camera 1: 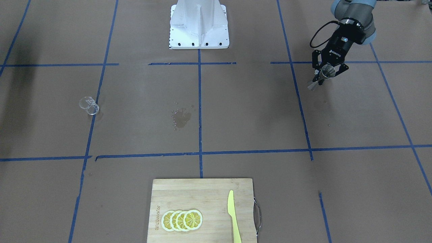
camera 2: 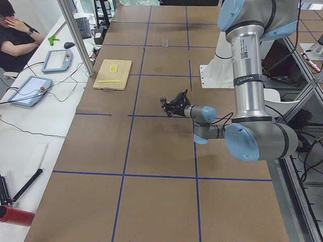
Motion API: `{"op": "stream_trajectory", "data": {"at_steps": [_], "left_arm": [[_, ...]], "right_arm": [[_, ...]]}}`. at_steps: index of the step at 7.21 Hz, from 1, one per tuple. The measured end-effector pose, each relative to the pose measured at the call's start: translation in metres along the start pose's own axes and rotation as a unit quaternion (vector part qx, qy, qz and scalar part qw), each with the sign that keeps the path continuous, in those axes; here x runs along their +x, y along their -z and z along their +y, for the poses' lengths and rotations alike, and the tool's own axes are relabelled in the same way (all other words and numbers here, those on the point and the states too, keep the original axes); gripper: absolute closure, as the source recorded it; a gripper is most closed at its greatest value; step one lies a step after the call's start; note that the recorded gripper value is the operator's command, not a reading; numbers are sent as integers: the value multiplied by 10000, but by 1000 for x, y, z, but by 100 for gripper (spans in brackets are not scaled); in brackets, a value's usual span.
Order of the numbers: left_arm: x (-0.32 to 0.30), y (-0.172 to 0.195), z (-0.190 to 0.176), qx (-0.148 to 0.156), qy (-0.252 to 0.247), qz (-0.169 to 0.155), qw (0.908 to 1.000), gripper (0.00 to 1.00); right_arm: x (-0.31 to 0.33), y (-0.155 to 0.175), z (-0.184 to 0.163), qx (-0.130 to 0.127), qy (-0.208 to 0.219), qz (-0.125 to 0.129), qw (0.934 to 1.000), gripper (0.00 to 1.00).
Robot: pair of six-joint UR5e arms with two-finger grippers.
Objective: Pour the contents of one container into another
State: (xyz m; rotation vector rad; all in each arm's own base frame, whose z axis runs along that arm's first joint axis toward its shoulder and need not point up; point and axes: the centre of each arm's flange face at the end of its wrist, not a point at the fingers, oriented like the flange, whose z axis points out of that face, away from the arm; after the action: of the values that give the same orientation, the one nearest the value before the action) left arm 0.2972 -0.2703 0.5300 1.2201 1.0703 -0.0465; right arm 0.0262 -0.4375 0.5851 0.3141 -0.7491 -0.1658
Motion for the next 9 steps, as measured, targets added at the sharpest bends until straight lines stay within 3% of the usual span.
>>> {"op": "stream_trajectory", "data": {"at_steps": [3, 5, 9], "left_arm": [[1, 0, 18, 2, 618, -502, 9968, 100], [1, -5, 28, 149, 664, -750, 9949, 100], [10, -24, 40, 357, 523, -1090, 9920, 100]], "right_arm": [[0, 2, -1, 28, -12, 6, 10000, 0], [1, 3, 0, 35, -47, 15, 10000, 0], [16, 2, 17, -172, -927, 97, 9955, 0]]}}
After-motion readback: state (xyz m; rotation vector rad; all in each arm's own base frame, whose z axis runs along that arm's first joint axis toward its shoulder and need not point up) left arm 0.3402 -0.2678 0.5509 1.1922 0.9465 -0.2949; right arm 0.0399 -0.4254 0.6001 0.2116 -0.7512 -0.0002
